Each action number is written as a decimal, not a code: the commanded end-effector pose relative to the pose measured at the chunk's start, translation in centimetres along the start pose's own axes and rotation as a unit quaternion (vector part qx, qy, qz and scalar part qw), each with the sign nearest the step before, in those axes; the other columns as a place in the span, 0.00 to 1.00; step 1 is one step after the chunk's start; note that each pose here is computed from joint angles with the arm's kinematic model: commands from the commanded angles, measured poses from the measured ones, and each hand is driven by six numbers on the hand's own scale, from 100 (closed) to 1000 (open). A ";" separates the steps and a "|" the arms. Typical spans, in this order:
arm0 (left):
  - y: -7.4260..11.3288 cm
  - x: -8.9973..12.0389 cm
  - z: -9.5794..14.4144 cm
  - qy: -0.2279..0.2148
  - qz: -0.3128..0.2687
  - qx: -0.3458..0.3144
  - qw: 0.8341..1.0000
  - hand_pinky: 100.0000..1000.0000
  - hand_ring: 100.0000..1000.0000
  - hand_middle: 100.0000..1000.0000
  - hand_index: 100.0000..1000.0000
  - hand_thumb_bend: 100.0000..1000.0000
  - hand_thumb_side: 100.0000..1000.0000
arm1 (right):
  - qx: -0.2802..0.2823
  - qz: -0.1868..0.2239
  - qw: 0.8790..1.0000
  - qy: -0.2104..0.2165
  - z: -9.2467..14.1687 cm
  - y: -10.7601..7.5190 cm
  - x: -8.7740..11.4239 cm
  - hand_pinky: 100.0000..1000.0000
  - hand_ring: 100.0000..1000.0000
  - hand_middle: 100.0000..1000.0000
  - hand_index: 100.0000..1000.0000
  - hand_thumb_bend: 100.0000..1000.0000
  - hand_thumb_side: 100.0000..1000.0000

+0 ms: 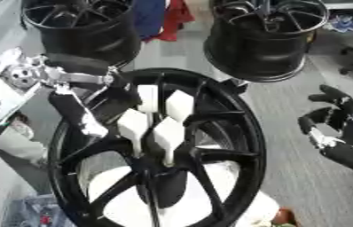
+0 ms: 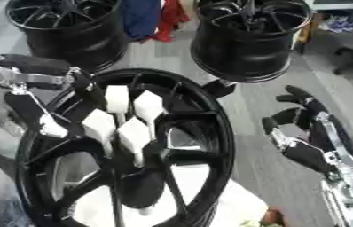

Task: Pull the pin out of the wheel hub.

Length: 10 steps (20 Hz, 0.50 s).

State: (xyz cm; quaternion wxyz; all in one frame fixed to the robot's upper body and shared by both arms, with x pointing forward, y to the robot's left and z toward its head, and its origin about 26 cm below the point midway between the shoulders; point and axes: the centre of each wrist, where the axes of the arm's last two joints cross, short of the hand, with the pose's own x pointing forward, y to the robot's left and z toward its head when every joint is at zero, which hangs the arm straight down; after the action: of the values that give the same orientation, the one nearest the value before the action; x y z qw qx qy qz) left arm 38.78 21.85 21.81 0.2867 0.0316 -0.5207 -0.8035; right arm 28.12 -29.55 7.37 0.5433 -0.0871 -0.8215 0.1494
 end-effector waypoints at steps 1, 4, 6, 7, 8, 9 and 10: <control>0.4 -0.1 0.1 -0.011 -0.028 -0.026 0.999 0.58 0.65 0.67 0.83 0.31 0.34 | -0.001 0.010 1.000 -0.012 -0.4 -0.7 0.6 0.60 0.58 0.73 0.90 0.29 0.18; 0.1 -0.4 -0.2 -0.010 -0.026 -0.027 0.999 0.60 0.68 0.70 0.84 0.30 0.33 | -0.001 0.010 1.000 -0.012 -0.4 -0.7 0.6 0.60 0.58 0.73 0.90 0.29 0.18; 0.0 -0.5 -0.3 -0.009 -0.025 -0.027 0.999 0.60 0.70 0.72 0.85 0.30 0.33 | -0.001 0.010 1.000 -0.011 -0.4 -0.7 0.6 0.60 0.58 0.73 0.90 0.29 0.18; 0.0 -0.6 -0.4 -0.008 -0.024 -0.027 0.999 0.61 0.70 0.73 0.85 0.30 0.33 | -0.001 0.010 1.000 -0.011 -0.4 -0.7 0.5 0.60 0.58 0.73 0.90 0.29 0.18; -0.1 -0.6 -0.5 -0.008 -0.024 -0.027 0.999 0.61 0.70 0.73 0.85 0.30 0.32 | -0.001 0.010 1.000 -0.011 -0.4 -0.7 0.5 0.60 0.58 0.73 0.90 0.29 0.18; -0.1 -0.6 -0.5 -0.008 -0.023 -0.027 0.999 0.61 0.71 0.73 0.85 0.29 0.32 | -0.001 0.010 1.000 -0.012 -0.4 -0.7 0.6 0.60 0.58 0.73 0.90 0.29 0.18; -0.1 -0.7 -0.6 -0.008 -0.023 -0.027 0.999 0.60 0.71 0.73 0.85 0.29 0.32 | -0.001 0.010 1.000 -0.011 -0.4 -0.7 0.5 0.60 0.58 0.73 0.90 0.29 0.18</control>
State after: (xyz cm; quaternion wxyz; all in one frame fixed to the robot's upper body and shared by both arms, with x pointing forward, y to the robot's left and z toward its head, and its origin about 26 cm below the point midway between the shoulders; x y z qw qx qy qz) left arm 39.36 21.46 20.30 0.2976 0.0282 -0.5154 -0.8031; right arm 28.12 -29.55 7.38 0.5432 -0.0871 -0.8216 0.1494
